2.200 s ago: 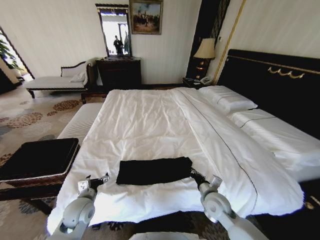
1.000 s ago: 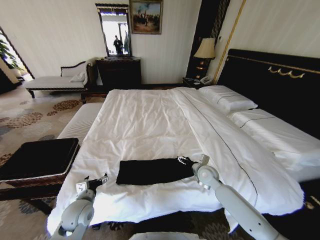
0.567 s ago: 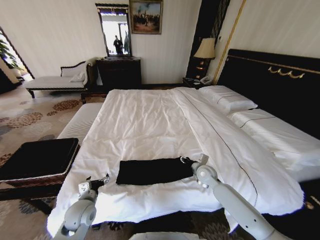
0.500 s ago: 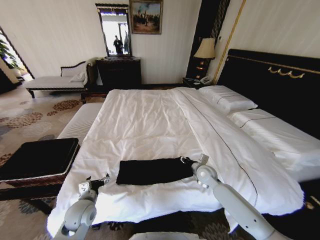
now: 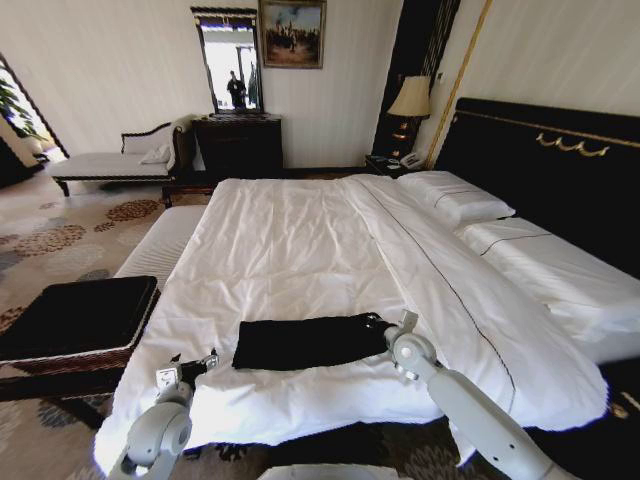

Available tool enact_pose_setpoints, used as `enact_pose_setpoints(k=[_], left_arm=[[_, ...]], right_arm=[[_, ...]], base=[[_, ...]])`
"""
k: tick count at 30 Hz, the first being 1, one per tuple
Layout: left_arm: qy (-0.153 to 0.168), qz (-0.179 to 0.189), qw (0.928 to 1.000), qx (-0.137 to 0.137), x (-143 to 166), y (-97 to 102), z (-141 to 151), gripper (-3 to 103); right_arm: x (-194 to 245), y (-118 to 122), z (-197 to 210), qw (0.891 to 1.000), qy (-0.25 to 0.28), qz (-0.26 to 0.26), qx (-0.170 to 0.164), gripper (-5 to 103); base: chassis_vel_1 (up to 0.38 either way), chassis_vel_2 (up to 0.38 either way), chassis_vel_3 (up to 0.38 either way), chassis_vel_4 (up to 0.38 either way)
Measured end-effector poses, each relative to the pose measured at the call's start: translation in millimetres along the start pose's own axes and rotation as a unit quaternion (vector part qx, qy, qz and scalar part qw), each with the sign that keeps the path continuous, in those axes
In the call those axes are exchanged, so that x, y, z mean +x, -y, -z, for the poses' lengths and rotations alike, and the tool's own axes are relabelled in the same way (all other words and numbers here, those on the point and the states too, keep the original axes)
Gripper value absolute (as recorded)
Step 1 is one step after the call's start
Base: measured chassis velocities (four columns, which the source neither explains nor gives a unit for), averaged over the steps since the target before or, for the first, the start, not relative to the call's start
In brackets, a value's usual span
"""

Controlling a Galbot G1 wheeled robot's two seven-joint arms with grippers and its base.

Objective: Fold the clothes on the bed and place them into the basket.

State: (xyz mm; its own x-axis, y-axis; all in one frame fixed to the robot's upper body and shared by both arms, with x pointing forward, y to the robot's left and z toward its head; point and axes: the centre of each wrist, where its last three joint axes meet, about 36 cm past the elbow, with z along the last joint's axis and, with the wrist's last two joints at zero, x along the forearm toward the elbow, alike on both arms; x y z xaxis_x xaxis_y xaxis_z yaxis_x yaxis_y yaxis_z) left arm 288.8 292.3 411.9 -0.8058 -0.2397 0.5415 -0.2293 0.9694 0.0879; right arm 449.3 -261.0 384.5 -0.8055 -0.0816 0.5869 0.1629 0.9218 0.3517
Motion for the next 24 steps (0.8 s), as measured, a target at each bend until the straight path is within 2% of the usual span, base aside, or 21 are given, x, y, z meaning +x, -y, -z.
enact_pose_setpoints(k=[12, 16, 17, 18, 20, 22, 23, 24], left_arm=[[-0.001, -0.004, 1.0000, -0.002, 3.5, 7.7, -5.4, 100], [-0.001, -0.007, 1.0000, -0.001, 4.1, 10.8, -6.8, 100], [-0.002, -0.007, 1.0000, -0.001, 4.2, 11.7, -7.5, 100], [-0.002, -0.008, 1.0000, -0.001, 4.0, 12.5, -8.4, 100], [-0.003, -0.007, 1.0000, -0.001, 3.8, 13.0, -9.3, 100], [-0.004, -0.006, 1.0000, -0.001, 3.2, 13.5, -11.2, 100], [-0.004, -0.006, 1.0000, -0.001, 3.2, 13.5, -11.2, 100], [-0.003, -0.006, 1.0000, -0.001, 3.1, 13.2, -11.8, 100]], right_arm=[[-17.3, 11.0, 0.8, 0.998, 0.048, 0.010, -0.027, 0], [-20.8, 13.2, 0.2, 0.998, 0.061, 0.015, -0.022, 0], [-22.4, 15.0, -0.4, 0.997, 0.071, 0.016, -0.014, -3], [-23.9, 17.1, -1.2, 0.996, 0.084, 0.019, -0.006, 1], [-25.0, 19.8, -2.3, 0.995, 0.101, 0.024, 0.004, 1], [-24.5, 26.4, -4.6, 0.988, 0.146, 0.040, 0.025, 12], [-24.5, 26.4, -4.6, 0.988, 0.146, 0.040, 0.025, 12], [-22.8, 29.9, -5.7, 0.984, 0.167, 0.050, 0.031, 17]], base=[[0.000, 0.000, 0.000, 0.000], [0.000, 0.000, 0.000, 0.000], [0.000, 0.000, 0.000, 0.000], [0.000, 0.000, 0.000, 0.000], [0.000, 0.000, 0.000, 0.000], [0.000, 0.000, 0.000, 0.000], [0.000, 0.000, 0.000, 0.000], [0.000, 0.000, 0.000, 0.000]])
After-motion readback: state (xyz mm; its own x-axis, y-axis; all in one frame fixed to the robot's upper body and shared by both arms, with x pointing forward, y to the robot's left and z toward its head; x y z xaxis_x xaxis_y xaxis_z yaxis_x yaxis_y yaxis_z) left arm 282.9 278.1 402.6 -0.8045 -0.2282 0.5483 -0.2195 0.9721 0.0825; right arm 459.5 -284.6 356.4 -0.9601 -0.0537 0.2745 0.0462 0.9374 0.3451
